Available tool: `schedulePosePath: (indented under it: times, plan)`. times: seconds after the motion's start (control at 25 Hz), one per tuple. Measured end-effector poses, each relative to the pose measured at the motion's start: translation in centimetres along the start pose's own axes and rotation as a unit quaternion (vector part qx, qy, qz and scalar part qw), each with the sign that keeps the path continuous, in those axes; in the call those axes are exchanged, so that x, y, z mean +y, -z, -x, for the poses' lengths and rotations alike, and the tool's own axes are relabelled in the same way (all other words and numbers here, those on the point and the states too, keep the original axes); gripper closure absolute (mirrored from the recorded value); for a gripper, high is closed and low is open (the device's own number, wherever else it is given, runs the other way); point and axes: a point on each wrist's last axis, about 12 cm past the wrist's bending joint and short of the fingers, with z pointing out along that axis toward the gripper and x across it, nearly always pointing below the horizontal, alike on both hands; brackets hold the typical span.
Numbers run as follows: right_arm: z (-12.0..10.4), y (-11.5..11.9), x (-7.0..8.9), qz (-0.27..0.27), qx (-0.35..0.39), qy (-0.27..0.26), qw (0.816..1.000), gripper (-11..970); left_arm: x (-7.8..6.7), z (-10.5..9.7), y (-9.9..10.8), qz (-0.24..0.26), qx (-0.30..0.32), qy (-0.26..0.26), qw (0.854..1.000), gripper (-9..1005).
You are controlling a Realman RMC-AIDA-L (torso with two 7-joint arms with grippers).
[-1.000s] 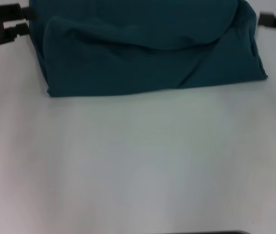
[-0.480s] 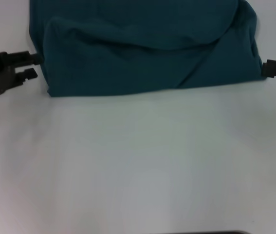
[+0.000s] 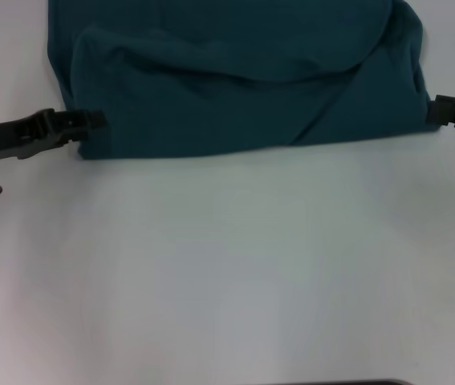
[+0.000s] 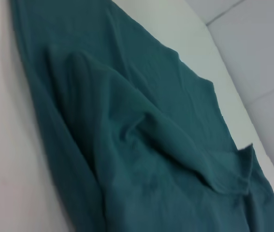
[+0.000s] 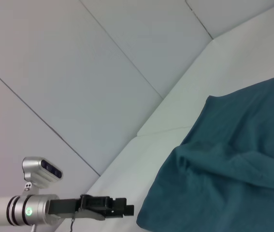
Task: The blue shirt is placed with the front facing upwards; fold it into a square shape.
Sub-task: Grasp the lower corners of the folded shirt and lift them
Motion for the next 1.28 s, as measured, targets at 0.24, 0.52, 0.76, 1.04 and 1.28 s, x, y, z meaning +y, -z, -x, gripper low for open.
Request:
schedulePosePath:
  times: [0.24, 0.52, 0.76, 1.04, 1.28]
  plan:
    - [0.1, 0.1, 0.0, -0.001, -0.006, 0.0, 1.0, 181, 0.0, 0.0, 0.0, 0.005, 0.007, -0.01, 1.0, 417]
    - [-0.2, 0.2, 0.1, 0.002, -0.008, -0.006, 1.0, 184, 1.2, 0.1, 1.1, 0.035, -0.038, 0.023, 0.998, 215]
    - [-0.2, 0.3, 0.1, 0.002, -0.01, -0.008, 1.0, 188, 1.4, -0.4, 0.5, 0.046, -0.043, 0.033, 0.997, 179]
    - [-0.3, 0.3, 0.1, 0.002, -0.01, -0.006, 1.0, 193, 1.2, -0.4, 0.0, 0.043, -0.043, 0.032, 0.998, 193]
    - [-0.3, 0.3, 0.1, 0.001, -0.01, -0.006, 1.0, 197, 1.0, -0.5, -0.6, 0.051, -0.038, 0.025, 0.998, 213]
